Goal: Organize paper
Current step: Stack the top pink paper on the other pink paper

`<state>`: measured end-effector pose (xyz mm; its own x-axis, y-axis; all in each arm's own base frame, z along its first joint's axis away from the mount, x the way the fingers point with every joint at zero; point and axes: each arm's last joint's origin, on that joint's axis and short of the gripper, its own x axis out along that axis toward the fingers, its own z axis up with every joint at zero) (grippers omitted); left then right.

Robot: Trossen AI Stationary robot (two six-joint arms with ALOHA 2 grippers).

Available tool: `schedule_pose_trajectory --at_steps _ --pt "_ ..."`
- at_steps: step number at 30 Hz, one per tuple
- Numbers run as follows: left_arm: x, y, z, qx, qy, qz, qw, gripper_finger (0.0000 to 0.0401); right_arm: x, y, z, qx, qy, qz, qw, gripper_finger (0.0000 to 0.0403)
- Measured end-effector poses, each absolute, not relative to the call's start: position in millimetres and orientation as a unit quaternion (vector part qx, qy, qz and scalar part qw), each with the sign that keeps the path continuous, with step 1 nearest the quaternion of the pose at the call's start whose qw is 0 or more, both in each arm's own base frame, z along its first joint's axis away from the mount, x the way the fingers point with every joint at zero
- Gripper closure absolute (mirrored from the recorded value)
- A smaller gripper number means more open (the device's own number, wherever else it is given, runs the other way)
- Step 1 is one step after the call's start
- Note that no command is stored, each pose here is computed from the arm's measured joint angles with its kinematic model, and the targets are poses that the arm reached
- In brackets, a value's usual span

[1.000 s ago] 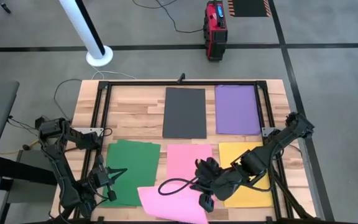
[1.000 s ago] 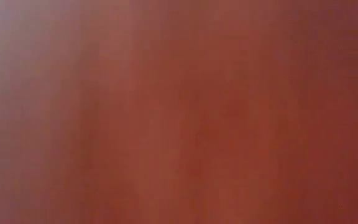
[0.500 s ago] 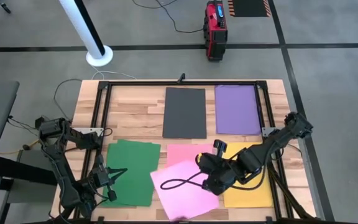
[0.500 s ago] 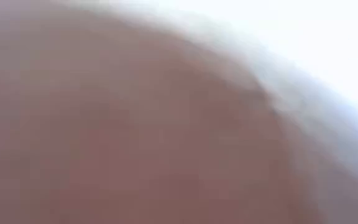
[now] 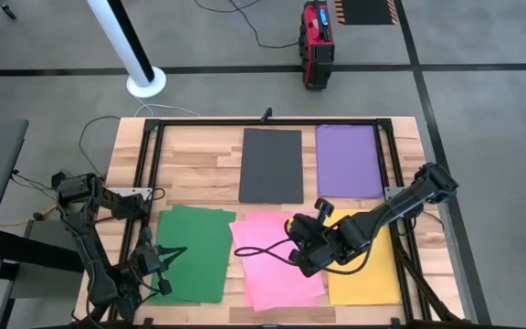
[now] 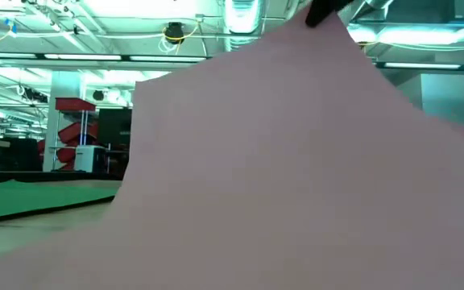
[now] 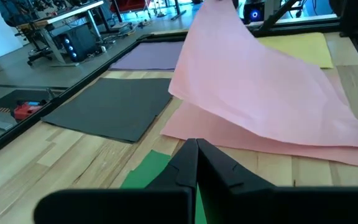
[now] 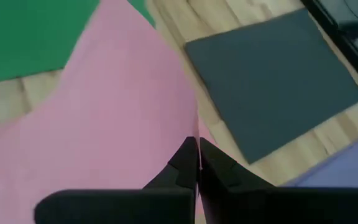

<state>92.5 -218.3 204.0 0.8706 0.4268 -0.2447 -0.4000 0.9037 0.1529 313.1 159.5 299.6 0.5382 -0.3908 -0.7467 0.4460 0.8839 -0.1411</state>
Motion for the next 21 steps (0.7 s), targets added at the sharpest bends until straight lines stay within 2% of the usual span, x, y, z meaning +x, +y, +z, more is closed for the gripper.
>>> schedule_pose_trajectory --at_steps 8,21 --pt "92.5 -218.5 203.8 0.047 0.139 0.215 0.966 0.0401 307.9 152.8 275.3 0.068 0.41 -0.302 0.858 0.0403" --pt "92.7 -219.3 203.3 0.042 0.14 0.214 0.966 0.0401 302.9 150.6 257.8 0.122 0.397 -0.345 0.842 0.0403"
